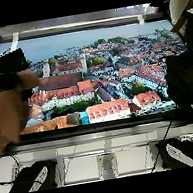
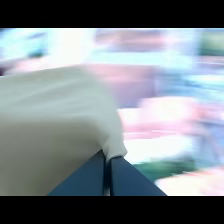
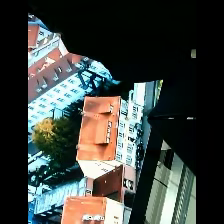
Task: Fold the clothes and pants, and hang the long-sleeved shirts on hangers.
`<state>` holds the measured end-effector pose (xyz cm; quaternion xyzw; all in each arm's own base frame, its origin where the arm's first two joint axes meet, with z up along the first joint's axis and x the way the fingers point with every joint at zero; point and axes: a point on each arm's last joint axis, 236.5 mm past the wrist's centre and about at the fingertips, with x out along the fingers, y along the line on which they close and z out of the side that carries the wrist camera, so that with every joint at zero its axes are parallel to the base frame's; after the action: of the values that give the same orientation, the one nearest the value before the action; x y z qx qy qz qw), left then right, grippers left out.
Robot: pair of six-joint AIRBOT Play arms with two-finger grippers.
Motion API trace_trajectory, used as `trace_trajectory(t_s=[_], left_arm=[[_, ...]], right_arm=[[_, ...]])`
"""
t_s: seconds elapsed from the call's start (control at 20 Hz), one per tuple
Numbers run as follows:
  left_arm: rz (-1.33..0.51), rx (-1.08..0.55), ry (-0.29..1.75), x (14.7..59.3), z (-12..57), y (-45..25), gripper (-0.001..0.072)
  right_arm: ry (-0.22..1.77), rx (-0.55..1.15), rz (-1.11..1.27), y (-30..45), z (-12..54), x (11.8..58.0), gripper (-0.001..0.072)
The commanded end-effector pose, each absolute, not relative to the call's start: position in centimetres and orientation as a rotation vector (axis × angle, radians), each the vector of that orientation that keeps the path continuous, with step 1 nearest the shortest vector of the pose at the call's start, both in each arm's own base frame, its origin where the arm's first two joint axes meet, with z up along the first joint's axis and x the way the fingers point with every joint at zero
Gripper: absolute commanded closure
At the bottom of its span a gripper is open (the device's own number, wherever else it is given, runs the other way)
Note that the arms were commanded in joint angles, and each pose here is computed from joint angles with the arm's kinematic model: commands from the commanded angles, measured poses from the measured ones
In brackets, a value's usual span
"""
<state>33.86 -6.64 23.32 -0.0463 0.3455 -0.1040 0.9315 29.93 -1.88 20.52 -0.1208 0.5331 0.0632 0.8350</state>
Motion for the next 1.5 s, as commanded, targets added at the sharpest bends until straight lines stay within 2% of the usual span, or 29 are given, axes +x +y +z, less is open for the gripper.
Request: trace_trajectory(t_s=[0.0, 0.2, 0.35, 0.45, 0.5, 0.55, 0.6, 0.7, 0.75, 0.8, 0.9, 1.0, 1.2, 1.45], left_arm=[[-0.703, -0.198, 0.625, 29.5, 26.8, -22.6, 0.0690], [-1.008, -0.131, 0.685, 25.5, 21.3, -38.7, 0.0691], [-1.088, -0.126, 0.744, 23.1, 14.1, -47.6, 0.0690], [-1.070, -0.146, 0.761, 23.6, 10.9, -49.9, 0.0663], [-1.047, -0.153, 0.757, 24.7, 10.5, -49.6, 0.0449], [-1.009, -0.167, 0.755, 26.7, 10.8, -48.3, 0.0115], [-0.962, -0.181, 0.759, 29.0, 11.7, -45.8, 0.0032], [-0.842, -0.173, 0.804, 33.1, 13.1, -38.5, 0.0050], [-0.751, -0.132, 0.840, 35.1, 13.2, -33.3, 0.0049], [-0.644, -0.106, 0.894, 36.5, 12.6, -28.0, 0.0050], [-0.451, -0.176, 1.035, 37.5, 9.8, -20.1, 0.0050], [-0.336, -0.225, 1.140, 37.3, 5.3, -15.7, 0.0050], [-0.240, -0.290, 1.249, 36.7, -2.5, -13.6, 0.0050], [-0.195, -0.359, 1.211, 39.9, -6.3, -14.0, 0.0050]], right_arm=[[1.123, -0.254, 0.110, -2.4, 20.4, 30.6, 0.0696], [1.126, -0.232, 0.106, -2.2, 20.0, 31.3, 0.0696], [1.139, -0.223, 0.108, -2.2, 19.5, 31.7, 0.0696], [1.129, -0.195, 0.100, -2.0, 19.4, 32.1, 0.0695], [1.121, -0.177, 0.099, -1.8, 19.5, 32.4, 0.0694], [1.114, -0.172, 0.108, -1.5, 19.5, 32.6, 0.0676], [1.110, -0.166, 0.116, -1.3, 19.4, 32.9, 0.0601], [1.117, -0.152, 0.136, -0.8, 18.9, 33.4, 0.0462], [1.125, -0.139, 0.159, -0.3, 18.5, 33.7, 0.0438], [1.132, -0.119, 0.187, 0.4, 17.9, 34.0, 0.0439], [1.128, -0.069, 0.254, 2.2, 16.9, 35.0, 0.0439], [1.089, -0.014, 0.300, 3.7, 16.1, 36.4, 0.0439], [1.084, 0.050, 0.347, 5.2, 14.7, 37.5, 0.0439], [1.090, 0.047, 0.346, 5.2, 14.4, 37.6, 0.0439]])
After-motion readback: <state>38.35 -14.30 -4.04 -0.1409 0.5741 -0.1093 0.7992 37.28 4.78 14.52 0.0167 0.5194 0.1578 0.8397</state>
